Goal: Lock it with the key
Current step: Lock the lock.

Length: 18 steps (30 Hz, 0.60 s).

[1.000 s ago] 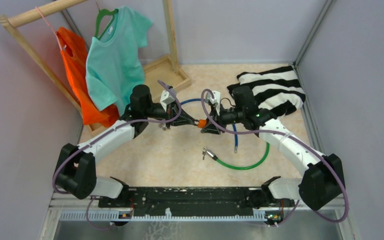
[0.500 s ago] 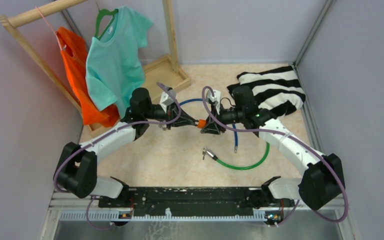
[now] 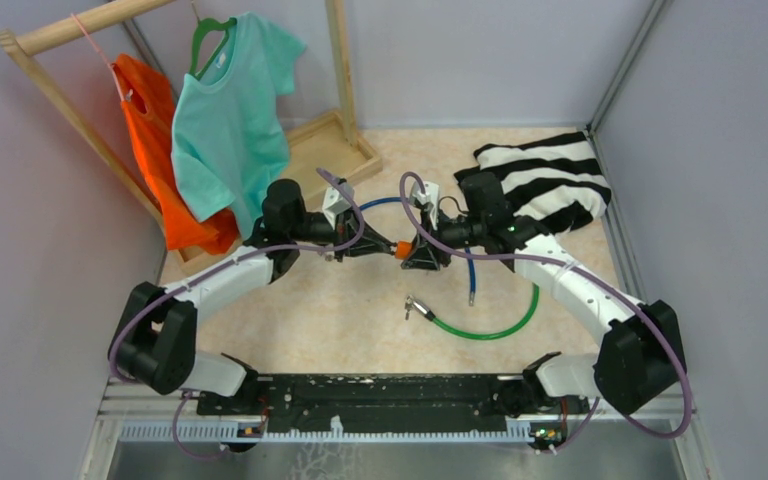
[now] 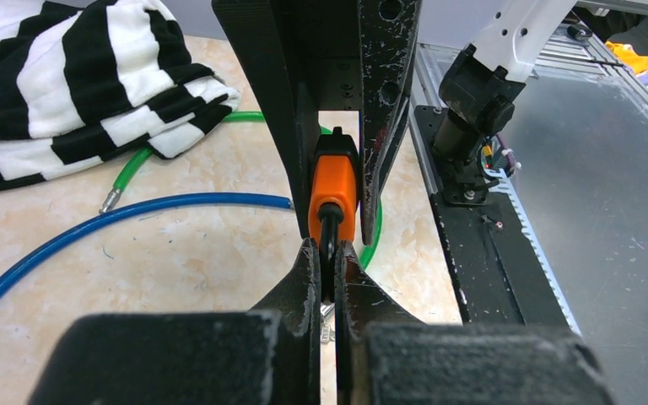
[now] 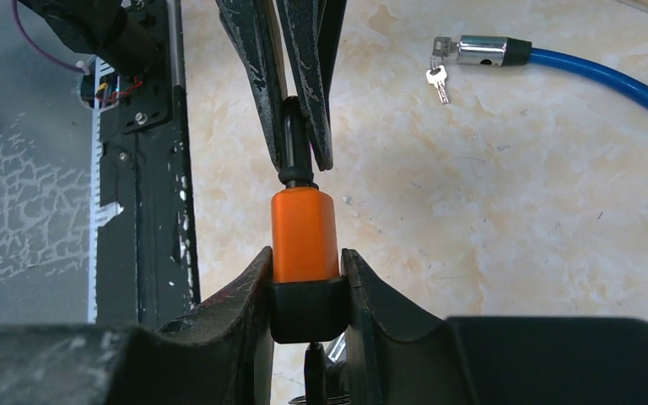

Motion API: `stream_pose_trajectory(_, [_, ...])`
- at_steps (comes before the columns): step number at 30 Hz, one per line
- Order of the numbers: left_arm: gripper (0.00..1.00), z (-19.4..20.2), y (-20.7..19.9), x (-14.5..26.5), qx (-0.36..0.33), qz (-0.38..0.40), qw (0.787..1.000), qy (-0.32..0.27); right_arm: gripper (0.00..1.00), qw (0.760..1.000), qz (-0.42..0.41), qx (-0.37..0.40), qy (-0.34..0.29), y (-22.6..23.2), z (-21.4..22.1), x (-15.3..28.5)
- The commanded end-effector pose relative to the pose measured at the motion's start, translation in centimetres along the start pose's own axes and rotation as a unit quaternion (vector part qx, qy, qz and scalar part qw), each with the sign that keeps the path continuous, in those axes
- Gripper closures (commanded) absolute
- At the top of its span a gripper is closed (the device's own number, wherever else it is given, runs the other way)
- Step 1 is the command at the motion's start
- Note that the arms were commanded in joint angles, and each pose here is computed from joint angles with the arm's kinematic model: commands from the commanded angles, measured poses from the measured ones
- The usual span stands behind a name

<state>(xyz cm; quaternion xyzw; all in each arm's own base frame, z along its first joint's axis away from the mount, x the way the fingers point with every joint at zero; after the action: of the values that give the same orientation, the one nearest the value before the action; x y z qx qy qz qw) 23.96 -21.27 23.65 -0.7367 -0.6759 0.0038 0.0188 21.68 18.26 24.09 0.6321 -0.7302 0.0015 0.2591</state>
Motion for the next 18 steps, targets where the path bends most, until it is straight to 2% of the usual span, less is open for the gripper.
stream_pose_trajectory(1, [1.0, 0.69, -0.98, -1.43, -0.005, 0.032, 0.999, 0.0, 1.0, 0.99, -0.018, 0.11, -0.086, 0.85, -6.24, 0.29])
stream_pose_trajectory(18, [1.0, 1.37, -1.18, -1.71, 0.001, 0.04, 0.999, 0.0, 1.0, 0.989, -0.018, 0.117, -0.087, 0.83, -6.99, 0.29])
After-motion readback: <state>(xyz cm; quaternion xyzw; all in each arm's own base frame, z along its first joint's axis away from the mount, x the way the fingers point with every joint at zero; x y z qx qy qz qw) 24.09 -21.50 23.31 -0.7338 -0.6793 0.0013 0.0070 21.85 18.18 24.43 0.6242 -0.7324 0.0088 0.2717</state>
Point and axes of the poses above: each gripper's point midway between its finger pads, its own x axis back along the fingers, its own y axis along the line the jaws close on, z = x × y, the point moved 10 cm from there along x, back along the fingers, and after that the axes turned 6 degrees about -x, right-handed, at the moved point
